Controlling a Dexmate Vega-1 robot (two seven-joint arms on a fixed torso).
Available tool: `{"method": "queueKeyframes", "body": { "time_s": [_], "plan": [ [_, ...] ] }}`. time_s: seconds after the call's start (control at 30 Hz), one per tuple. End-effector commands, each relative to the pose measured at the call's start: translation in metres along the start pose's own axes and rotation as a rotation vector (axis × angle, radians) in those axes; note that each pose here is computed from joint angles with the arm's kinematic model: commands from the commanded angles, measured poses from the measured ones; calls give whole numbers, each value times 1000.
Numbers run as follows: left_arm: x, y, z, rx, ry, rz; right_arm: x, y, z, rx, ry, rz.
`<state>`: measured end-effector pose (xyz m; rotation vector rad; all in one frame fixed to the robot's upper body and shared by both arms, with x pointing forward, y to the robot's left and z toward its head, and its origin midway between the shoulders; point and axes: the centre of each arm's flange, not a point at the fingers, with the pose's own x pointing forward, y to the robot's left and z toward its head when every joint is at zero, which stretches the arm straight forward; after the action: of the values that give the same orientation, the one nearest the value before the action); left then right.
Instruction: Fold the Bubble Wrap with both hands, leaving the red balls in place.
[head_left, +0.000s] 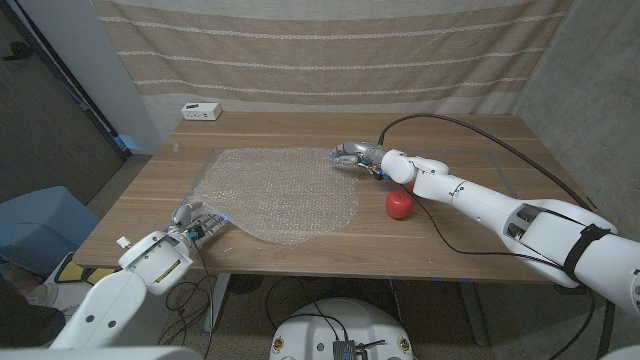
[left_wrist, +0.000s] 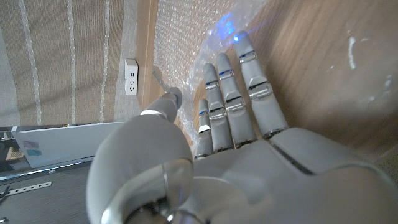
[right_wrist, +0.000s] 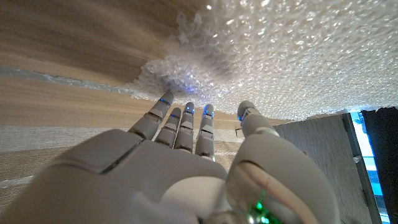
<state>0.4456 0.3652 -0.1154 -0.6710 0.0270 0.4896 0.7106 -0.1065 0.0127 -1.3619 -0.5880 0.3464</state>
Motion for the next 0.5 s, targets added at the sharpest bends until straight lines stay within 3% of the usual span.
{"method": "queueKeyframes", "body": {
  "time_s": [0.03,0.23,0.5],
  "plan": [
    [9,10,-8,200,15,225,2,-2,-1,-3,-8,3],
    [6,-4,2,465,-86,352,5,-3,-1,-16,5,17],
    [-3,-45,15,790,-257,430,9,-2,-2,-42,24,36]
  ]
}}
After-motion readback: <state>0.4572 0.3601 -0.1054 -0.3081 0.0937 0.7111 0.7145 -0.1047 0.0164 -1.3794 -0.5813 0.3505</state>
